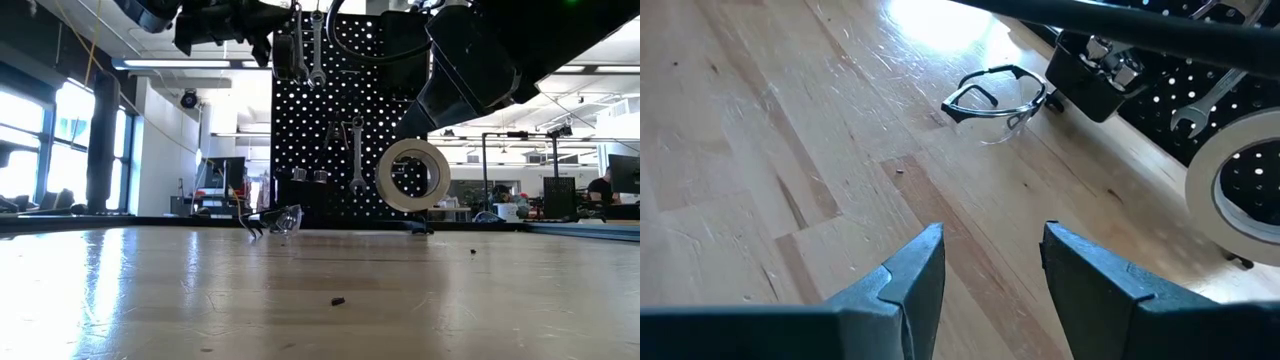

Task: Hang tools onto peg board
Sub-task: Hang the black tape measure on the pegboard

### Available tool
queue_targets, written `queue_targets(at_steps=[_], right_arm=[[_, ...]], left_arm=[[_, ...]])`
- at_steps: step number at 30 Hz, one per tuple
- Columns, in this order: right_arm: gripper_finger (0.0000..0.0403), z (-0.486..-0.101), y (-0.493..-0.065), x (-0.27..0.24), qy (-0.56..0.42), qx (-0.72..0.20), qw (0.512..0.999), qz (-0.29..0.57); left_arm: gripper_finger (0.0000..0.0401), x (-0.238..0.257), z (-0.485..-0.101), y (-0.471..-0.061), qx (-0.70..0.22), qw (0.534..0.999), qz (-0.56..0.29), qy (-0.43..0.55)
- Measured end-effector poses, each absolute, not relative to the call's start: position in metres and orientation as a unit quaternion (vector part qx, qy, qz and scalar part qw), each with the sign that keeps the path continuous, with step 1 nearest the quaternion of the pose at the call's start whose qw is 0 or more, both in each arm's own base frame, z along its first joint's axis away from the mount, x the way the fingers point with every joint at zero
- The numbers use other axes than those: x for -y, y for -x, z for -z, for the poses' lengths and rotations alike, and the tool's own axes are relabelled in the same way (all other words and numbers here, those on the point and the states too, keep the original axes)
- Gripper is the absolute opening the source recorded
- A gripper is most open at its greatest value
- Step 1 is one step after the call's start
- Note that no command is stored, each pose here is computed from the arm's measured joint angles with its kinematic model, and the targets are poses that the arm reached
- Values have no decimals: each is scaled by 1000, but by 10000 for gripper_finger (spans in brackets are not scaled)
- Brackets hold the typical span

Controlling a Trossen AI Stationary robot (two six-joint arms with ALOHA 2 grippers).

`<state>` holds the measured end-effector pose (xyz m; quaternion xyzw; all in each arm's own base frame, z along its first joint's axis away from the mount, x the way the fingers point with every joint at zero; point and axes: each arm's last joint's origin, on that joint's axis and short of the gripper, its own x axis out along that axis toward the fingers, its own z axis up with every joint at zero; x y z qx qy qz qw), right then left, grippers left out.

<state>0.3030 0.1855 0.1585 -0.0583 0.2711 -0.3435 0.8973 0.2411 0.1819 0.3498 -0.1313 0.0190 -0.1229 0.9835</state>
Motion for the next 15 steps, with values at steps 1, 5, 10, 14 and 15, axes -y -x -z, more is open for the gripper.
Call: queue_targets(at_steps=[1,5,10,14,15], right_arm=[[163,-159,-303,-185,57,-271,897,344],[163,-159,-303,-186,55,-270,897,344],[163,-159,-303,-186,55,-270,897,344],[163,-159,-303,-186,57,-271,897,344],[163,-159,-303,-186,57,-271,897,344]], left_arm=[[0,-182,-350,-241,-19,984,120,132],[0,-183,-350,-241,-18,984,110,137],[0,-183,-350,-241,-18,984,101,146],[0,-183,-349,-241,-21,983,100,149],[1,-183,-348,-241,-23,983,100,151]])
